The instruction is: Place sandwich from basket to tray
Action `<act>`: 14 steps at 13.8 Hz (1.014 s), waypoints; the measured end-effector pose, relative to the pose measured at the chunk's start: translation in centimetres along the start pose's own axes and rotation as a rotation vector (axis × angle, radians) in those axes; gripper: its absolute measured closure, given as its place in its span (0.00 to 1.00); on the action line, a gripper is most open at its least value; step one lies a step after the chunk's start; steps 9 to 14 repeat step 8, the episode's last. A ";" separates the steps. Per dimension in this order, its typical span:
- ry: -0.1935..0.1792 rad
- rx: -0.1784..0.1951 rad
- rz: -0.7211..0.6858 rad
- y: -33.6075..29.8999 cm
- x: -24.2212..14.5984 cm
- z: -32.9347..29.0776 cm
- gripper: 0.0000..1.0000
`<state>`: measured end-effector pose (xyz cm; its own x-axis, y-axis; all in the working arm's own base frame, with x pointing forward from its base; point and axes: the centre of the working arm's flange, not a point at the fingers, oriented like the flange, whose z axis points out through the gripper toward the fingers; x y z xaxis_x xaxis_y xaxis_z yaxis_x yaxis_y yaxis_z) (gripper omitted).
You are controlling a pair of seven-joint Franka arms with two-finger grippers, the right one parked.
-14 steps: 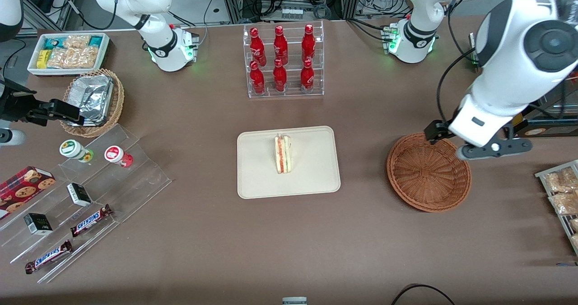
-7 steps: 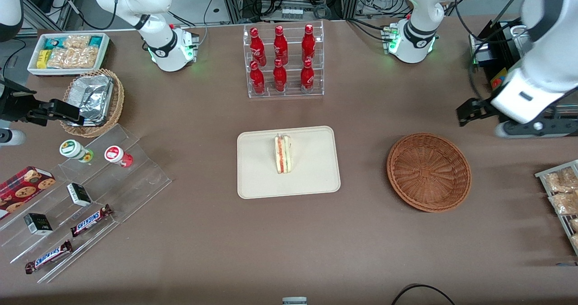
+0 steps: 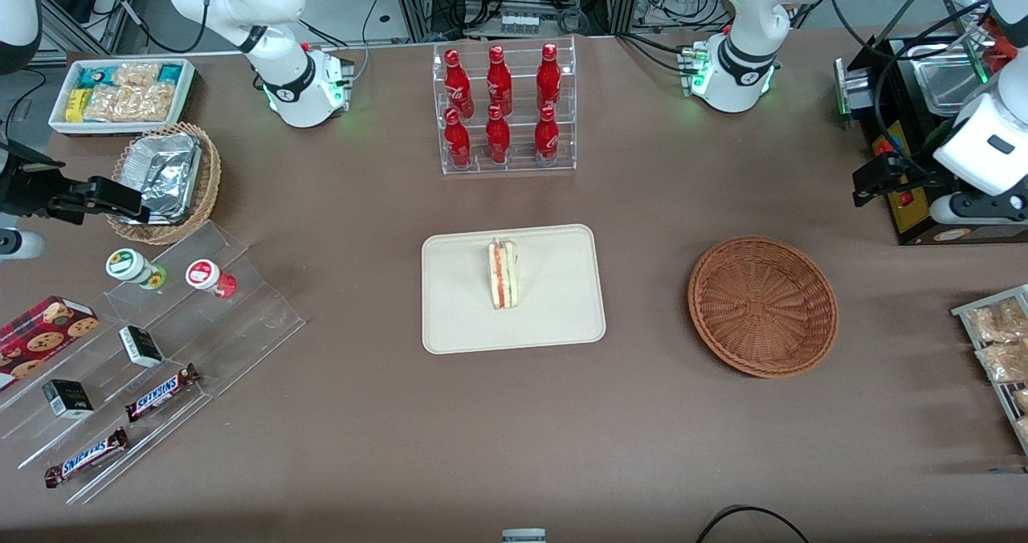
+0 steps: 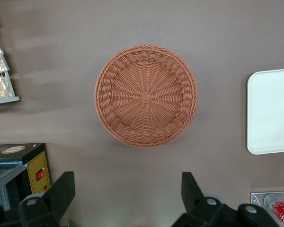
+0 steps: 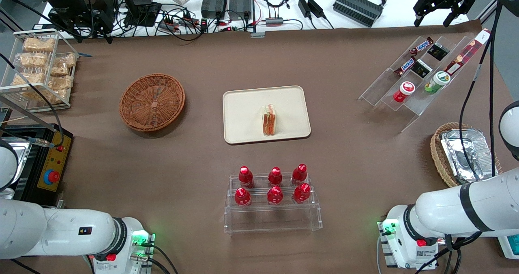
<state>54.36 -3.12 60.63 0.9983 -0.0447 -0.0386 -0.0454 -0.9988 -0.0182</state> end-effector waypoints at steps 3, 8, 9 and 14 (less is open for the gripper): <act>0.019 0.000 0.005 0.3 0.0 -0.9 0.00; 0.039 0.000 0.004 0.2 0.0 -2.0 0.00; 0.039 0.000 0.004 0.2 0.0 -2.0 0.00; 0.039 0.000 0.004 0.2 0.0 -2.0 0.00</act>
